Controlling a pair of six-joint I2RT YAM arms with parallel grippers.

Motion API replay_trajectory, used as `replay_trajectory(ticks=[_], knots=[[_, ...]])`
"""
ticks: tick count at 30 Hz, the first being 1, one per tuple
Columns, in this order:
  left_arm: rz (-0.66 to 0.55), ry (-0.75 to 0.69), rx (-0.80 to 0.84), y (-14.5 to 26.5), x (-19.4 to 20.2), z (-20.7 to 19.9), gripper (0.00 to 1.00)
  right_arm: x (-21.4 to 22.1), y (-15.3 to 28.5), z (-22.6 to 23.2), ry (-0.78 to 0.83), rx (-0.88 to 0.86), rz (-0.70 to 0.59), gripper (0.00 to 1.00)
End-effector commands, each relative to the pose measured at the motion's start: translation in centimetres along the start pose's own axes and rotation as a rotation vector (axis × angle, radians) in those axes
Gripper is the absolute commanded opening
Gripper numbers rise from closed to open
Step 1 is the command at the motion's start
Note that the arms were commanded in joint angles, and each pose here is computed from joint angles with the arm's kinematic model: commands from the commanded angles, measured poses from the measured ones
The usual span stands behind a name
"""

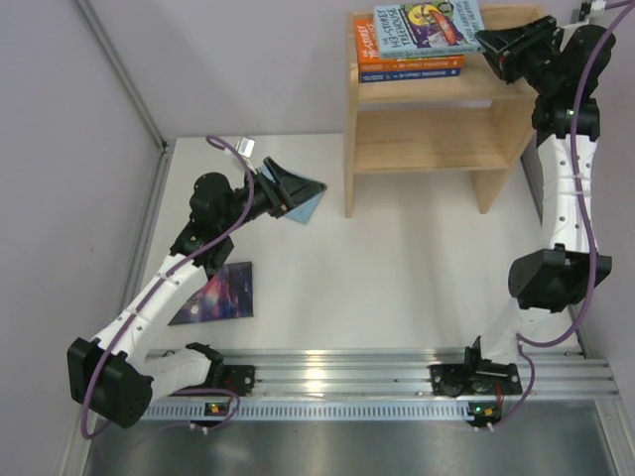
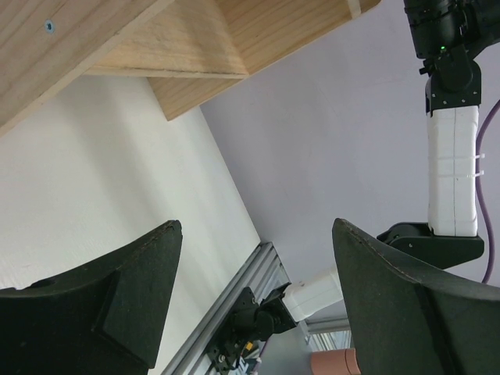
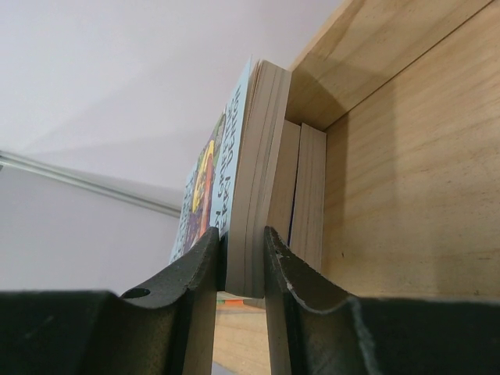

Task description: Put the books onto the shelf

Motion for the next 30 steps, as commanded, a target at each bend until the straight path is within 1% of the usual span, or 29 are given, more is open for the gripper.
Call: replay_trajectory(ticks=[1, 14, 17, 20, 21, 23, 24, 27, 29, 30], knots=[[-0.038, -0.055, 0.033, 0.1, -1.4, -1.4, 0.82, 0.2, 0.4, 3.3, 0.057, -0.098, 0.007, 0.00], [-0.043, -0.061, 0.033, 0.0, -1.4, -1.2, 0.82, 1.6, -0.5, 3.7, 0.061, -0.108, 0.034, 0.00], [-0.041, -0.060, 0.033, -0.1, -1.4, -1.2, 0.82, 1.9, -0.8, 3.5, 0.059, -0.098, 0.035, 0.03], [-0.044, -0.062, 0.032, 0.0, -1.4, -1.2, 0.82, 2.3, -1.0, 3.3, 0.043, -0.088, 0.041, 0.12], [-0.043, -0.062, 0.036, 0.0, -1.4, -1.3, 0.82, 2.2, -1.1, 3.3, 0.044, -0.089, 0.039, 0.18], [-0.045, -0.063, 0.036, 0.0, -1.4, -1.3, 0.82, 2.0, -1.0, 3.3, 0.048, -0.085, 0.026, 0.25], [-0.045, -0.064, 0.034, 0.0, -1.5, -1.2, 0.82, 1.9, -1.0, 3.3, 0.051, -0.081, 0.017, 0.32], [-0.042, -0.061, 0.032, 0.0, -1.3, -1.1, 0.82, 1.5, -0.5, 3.8, 0.073, -0.073, -0.020, 0.42], [-0.043, -0.062, 0.033, 0.0, -1.4, -1.2, 0.82, 1.2, -0.3, 4.0, 0.090, -0.068, -0.045, 0.43], [-0.042, -0.063, 0.035, 0.0, -1.4, -1.3, 0.82, 1.1, -0.2, 4.1, 0.091, -0.061, -0.051, 0.46]])
Point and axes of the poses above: each gripper's point midway between its finger pads, its own y axis back along the fingers, its own z axis along the line the jaws close on, x = y × z, the point moved 4 cm from there along y, back along the fingers, and after that the axes turned 7 degrees about -y, right-handed, at the moved point
